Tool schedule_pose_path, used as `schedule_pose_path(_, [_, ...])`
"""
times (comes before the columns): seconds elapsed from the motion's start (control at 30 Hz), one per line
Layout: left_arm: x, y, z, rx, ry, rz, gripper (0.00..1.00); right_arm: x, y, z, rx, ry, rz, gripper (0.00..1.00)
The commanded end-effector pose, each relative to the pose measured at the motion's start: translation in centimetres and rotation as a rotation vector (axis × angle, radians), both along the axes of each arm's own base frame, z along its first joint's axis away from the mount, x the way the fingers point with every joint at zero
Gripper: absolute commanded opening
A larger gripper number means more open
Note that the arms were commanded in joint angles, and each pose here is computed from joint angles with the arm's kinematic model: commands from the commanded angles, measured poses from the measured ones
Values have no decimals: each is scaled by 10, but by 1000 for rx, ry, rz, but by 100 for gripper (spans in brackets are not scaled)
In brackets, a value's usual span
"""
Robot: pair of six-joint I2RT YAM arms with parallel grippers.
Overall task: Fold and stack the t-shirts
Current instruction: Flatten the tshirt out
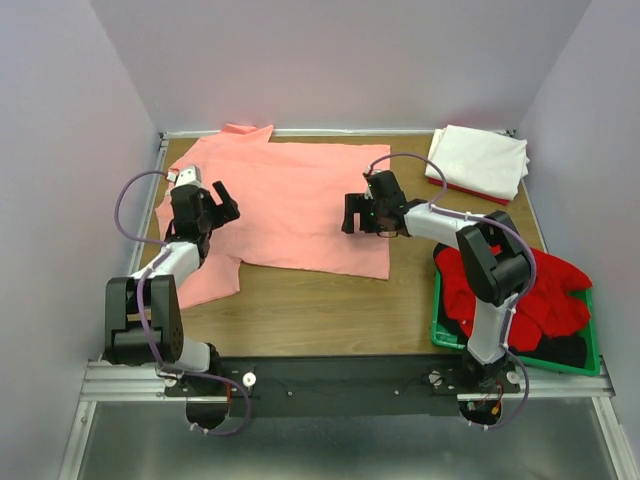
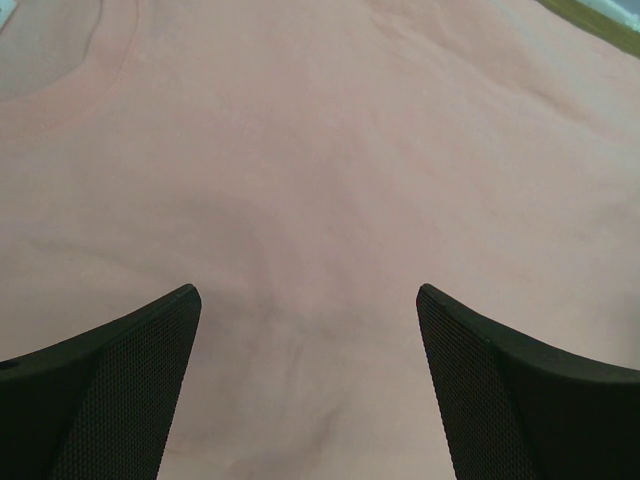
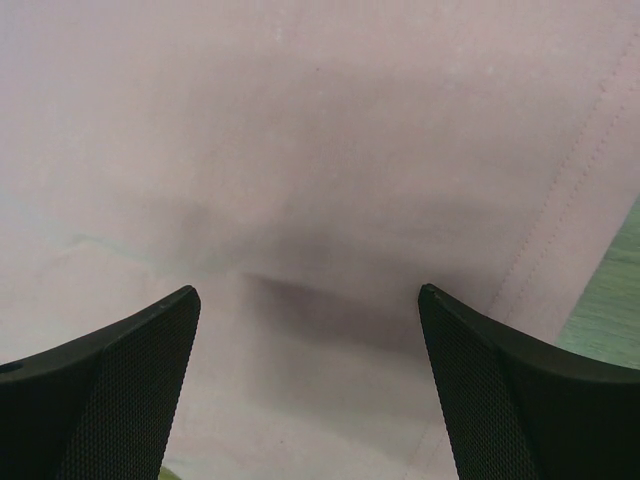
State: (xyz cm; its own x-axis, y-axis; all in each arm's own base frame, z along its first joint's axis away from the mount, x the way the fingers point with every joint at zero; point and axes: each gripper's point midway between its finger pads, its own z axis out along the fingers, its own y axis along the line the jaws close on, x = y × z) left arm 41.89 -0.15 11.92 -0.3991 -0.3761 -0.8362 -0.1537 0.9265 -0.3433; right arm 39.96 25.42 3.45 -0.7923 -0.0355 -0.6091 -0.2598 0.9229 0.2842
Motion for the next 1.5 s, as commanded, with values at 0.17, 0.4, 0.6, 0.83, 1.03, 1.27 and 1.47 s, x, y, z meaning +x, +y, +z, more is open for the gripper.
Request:
schedule_pose_path(0.17, [-20, 11, 13, 11, -70, 117, 95, -15, -52, -63, -185, 101, -206, 97])
schedule_pose_path(0.4, [-17, 0, 2, 6, -41, 58, 95, -22, -102, -75, -267, 168, -366, 97])
schedule_pose_path(0.6, [-18, -14, -8, 49, 0, 23, 95, -21, -142, -70, -289, 178, -470, 98])
schedule_pose_path(0.83, [-26, -39, -25, 132, 105, 30, 94, -24, -164, -55, -306, 164, -516, 98])
schedule_pose_path(1.03, [-36, -73, -32, 157, 182, -53, 92, -30, -160, -5, -252, 99, -470, 97])
schedule_pose_path(1.27, [-54, -100, -76, 162, 315, -118, 93, -46, -135, 24, -118, 81, -375, 100])
schedule_pose_path(1.47, [-49, -129, -77, 66, 311, -226, 93, -47, -115, 9, -108, 129, -316, 100])
